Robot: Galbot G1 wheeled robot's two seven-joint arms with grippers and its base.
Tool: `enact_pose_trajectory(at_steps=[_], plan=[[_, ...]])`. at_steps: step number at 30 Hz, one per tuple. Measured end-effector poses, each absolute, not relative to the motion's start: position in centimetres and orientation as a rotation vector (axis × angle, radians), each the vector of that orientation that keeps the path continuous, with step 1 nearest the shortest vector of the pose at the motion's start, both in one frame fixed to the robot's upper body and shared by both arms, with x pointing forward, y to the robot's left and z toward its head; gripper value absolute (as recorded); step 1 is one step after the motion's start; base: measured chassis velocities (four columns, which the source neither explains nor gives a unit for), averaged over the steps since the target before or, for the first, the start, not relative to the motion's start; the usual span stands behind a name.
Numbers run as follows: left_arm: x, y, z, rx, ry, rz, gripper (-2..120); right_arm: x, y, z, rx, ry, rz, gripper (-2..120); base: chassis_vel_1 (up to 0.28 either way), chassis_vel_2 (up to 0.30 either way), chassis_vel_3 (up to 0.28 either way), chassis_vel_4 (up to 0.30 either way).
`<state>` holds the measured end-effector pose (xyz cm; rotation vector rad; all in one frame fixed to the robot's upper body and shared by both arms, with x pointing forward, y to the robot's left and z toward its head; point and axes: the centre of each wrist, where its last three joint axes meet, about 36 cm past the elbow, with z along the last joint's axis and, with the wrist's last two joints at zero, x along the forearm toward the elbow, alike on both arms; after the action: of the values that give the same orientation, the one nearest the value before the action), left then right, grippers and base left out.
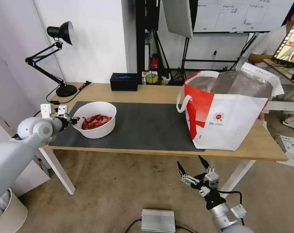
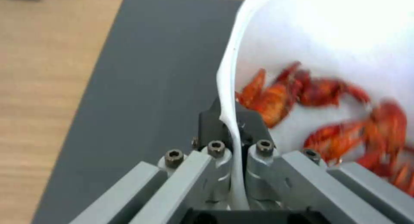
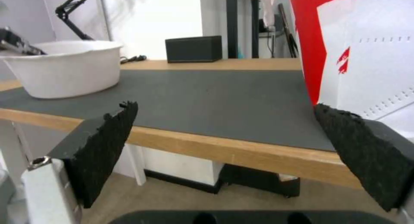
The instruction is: Pick up the trash from the table and place it into the takeout bag.
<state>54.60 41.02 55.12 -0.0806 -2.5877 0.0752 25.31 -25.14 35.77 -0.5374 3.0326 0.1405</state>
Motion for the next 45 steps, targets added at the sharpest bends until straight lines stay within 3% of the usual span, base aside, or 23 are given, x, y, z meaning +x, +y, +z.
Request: enact_pose_trajectory(at_steps=[28,37,45], plan=[[57.4,31.1,68.5,-0.324,-2.78,0.301,0,25.3,-25.1,35.8,-0.537,3.033,0.141,100,0.0,0.0,0.0,0.0],[60.0,24.3,74.8,-0.465,-2.797,0.301,0,25.3,-25.1,35.8,-0.538,3.033,0.141,100,0.0,0.0,0.0,0.0],[61.0,19.0,77.9,-0.548,-2.789,0.279,0,25.3,-25.1,35.8,-0.537,3.033,0.141,100,0.0,0.0,0.0,0.0]])
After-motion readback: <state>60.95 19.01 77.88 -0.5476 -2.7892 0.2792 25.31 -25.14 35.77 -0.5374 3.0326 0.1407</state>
